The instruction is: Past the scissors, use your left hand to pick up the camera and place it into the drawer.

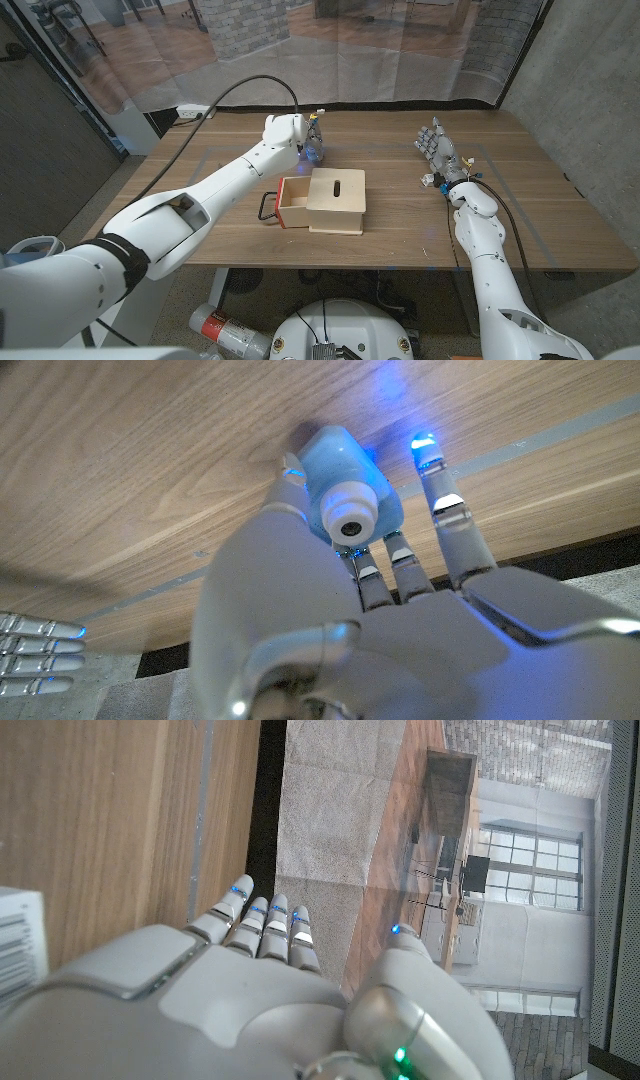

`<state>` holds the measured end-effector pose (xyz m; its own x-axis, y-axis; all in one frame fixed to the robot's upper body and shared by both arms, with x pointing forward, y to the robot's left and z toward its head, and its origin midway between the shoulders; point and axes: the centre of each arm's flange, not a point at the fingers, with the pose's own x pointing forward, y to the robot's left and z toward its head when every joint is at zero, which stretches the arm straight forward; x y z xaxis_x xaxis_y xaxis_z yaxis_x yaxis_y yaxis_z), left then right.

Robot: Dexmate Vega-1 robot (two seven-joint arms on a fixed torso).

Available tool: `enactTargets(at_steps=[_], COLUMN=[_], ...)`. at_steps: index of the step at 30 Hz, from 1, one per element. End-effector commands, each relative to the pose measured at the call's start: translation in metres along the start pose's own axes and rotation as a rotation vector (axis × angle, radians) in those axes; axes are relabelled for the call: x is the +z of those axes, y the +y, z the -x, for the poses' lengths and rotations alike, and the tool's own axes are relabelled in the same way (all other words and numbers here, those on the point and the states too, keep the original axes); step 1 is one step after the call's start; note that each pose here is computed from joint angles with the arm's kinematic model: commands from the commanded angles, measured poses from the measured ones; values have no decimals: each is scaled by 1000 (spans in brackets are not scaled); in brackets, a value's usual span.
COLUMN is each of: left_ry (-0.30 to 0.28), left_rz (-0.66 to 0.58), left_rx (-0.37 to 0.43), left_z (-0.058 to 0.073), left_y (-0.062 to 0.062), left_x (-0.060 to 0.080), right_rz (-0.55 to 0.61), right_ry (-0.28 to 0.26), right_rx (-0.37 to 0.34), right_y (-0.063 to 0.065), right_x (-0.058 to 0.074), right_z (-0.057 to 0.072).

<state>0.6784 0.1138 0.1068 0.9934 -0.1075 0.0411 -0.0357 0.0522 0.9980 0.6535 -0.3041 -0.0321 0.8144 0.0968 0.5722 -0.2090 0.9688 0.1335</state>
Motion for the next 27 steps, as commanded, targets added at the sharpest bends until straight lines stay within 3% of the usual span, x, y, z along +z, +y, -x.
enactTargets(at_steps=[1,15,27], left_ry=[31,17,-42], left_rz=[15,42,47], left_rx=[14,1,-18], left_z=[12,19,25], left_y=[5,11,16], left_x=[-11,-21,-20], right_rz=[2,9,12], right_ry=[-6,-5,-12], right_rx=[5,5,-3], right_y=[6,9,10], right_x=[1,2,6], right_z=[0,-2,-4])
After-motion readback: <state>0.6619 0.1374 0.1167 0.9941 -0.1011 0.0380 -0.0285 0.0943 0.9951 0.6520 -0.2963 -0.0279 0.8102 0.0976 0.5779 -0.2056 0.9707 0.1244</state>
